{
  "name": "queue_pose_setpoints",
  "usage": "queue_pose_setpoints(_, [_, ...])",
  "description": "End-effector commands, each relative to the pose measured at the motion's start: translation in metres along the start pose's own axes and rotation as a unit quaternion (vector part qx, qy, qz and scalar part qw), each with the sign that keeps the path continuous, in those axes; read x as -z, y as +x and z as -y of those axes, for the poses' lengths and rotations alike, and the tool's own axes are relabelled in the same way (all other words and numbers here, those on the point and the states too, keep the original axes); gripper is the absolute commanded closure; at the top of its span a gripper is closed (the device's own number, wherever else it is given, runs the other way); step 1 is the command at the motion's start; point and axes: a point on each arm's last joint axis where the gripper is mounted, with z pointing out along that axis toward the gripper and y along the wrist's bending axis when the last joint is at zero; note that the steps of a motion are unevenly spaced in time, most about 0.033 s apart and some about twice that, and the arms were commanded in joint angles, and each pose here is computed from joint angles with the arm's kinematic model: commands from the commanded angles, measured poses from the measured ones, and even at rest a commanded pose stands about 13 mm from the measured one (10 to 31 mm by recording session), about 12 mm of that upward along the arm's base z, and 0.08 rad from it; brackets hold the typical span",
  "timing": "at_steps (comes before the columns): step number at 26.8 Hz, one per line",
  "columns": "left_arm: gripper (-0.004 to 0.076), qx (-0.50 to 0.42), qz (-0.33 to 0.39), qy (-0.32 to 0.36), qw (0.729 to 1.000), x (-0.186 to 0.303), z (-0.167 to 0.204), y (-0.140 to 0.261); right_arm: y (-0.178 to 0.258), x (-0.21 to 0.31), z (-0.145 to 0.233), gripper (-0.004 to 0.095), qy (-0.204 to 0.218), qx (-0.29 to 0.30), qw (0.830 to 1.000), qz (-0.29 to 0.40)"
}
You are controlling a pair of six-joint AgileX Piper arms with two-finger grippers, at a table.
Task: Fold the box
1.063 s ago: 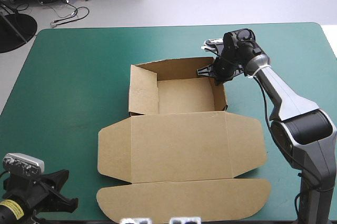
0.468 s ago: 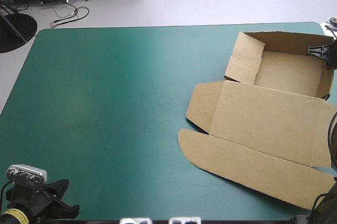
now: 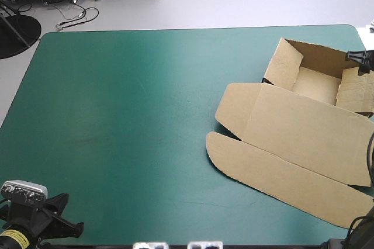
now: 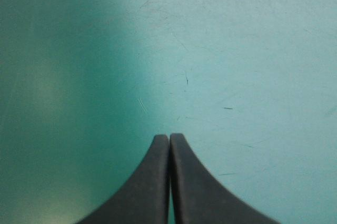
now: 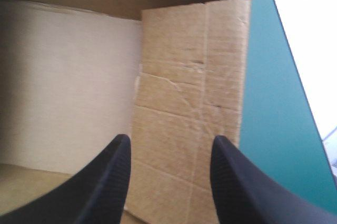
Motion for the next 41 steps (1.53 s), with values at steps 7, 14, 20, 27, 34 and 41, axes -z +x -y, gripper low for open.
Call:
queue_pose_setpoints(7, [0.0734,-0.050,0.039,-0.002,0.998,0.004,0.000,-0.012,0.032,0.148,-0.035,0.0920,-0.069,0.054,0.981,0.171])
queue_pose_setpoints(14, [0.0734,-0.056,0.028,0.003,0.998,-0.010,0.002,-0.004,0.115,0.161,-0.075,0.0921,-0.117,0.147,0.970,0.151])
queue_pose_setpoints(20, [0.0734,-0.056,0.029,0.002,0.998,-0.010,0.002,-0.004,0.212,0.128,-0.062,0.0922,-0.076,0.146,0.976,0.139])
queue_pose_setpoints(27, [0.0734,-0.056,0.029,0.003,0.998,-0.010,0.002,-0.004,0.299,0.085,-0.055,0.0923,-0.070,0.118,0.979,0.150])
queue_pose_setpoints(34, [0.0734,-0.056,0.029,0.003,0.998,-0.010,0.002,-0.004,0.326,0.085,-0.053,0.0923,-0.069,0.110,0.973,0.189])
queue_pose_setpoints(41, [0.0734,-0.048,0.027,0.013,0.998,-0.010,0.003,-0.004,0.332,0.085,-0.052,0.0923,-0.069,0.102,0.970,0.209])
